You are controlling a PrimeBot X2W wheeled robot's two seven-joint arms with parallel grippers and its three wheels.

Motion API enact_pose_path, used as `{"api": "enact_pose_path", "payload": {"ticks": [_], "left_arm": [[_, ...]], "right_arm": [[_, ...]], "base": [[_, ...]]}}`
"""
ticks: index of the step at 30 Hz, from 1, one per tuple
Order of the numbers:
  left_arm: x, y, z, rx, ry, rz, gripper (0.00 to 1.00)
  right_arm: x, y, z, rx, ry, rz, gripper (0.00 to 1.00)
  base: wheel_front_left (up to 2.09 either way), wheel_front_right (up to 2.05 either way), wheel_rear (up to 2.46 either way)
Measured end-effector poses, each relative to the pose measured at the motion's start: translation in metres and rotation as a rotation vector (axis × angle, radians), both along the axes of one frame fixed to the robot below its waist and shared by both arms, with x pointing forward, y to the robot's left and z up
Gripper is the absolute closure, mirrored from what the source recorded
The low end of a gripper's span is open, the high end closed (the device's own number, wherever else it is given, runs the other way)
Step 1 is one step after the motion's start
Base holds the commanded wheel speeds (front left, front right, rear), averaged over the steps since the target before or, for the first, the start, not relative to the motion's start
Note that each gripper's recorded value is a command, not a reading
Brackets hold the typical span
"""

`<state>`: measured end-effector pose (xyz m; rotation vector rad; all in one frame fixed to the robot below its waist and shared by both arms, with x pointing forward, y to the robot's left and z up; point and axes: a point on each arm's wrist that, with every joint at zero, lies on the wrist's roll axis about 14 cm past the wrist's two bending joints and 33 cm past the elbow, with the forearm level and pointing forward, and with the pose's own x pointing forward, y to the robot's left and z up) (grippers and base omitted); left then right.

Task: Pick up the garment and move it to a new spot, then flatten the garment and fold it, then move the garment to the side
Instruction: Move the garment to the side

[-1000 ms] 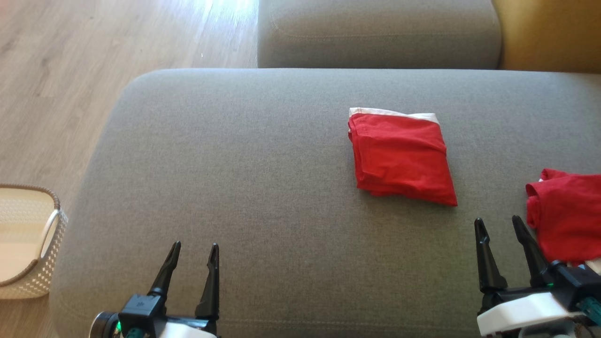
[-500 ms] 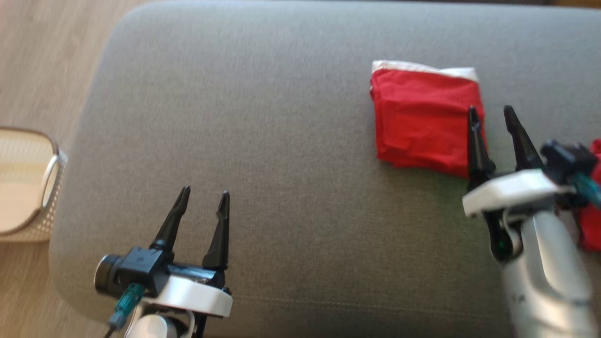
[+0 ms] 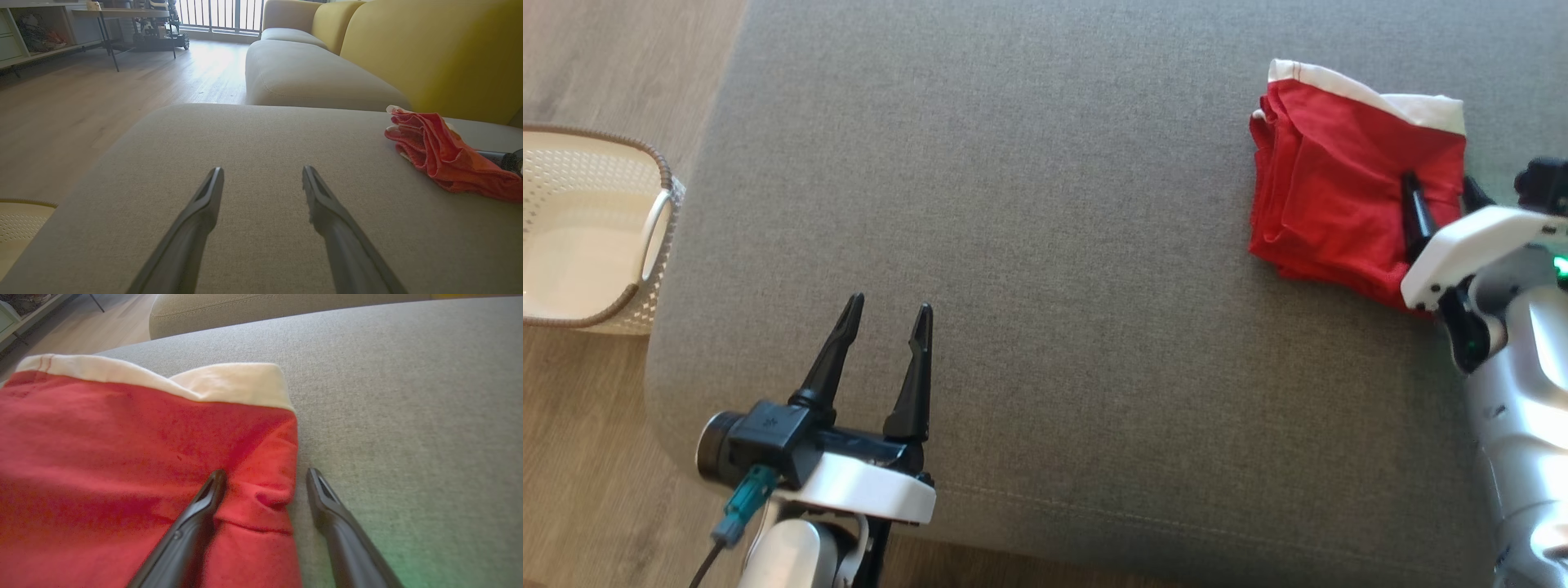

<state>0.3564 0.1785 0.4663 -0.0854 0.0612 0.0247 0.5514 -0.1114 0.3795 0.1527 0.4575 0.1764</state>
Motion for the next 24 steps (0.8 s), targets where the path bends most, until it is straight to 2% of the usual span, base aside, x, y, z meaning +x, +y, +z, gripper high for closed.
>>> {"api": "enact_pose_path", "payload": {"ticks": [2,3,13,20,24], "left_arm": [[0.002,0.001,-0.001,-0.003,0.001,0.003,0.00],[0.004,-0.001,-0.002,-0.006,0.003,-0.002,0.00],[0.012,-0.017,0.004,-0.024,-0.024,-0.056,0.00],[0.020,-0.045,0.006,-0.034,-0.041,-0.156,0.00],[0.027,-0.064,0.009,-0.035,-0.056,-0.221,0.00]], "right_arm": [[0.004,0.004,-0.002,0.012,0.018,0.002,0.02],[0.009,0.007,0.002,0.013,0.012,0.011,1.00],[0.002,-0.013,0.030,0.004,-0.080,-0.021,1.00],[-0.030,-0.079,0.046,-0.070,-0.121,-0.124,1.00],[-0.051,-0.123,0.068,-0.141,-0.156,-0.188,1.00]], "base": [[0.00,0.00,0.00],[0.00,0.00,0.00],[0.00,0.00,0.00],[0.00,0.00,0.00],[0.00,0.00,0.00]]}}
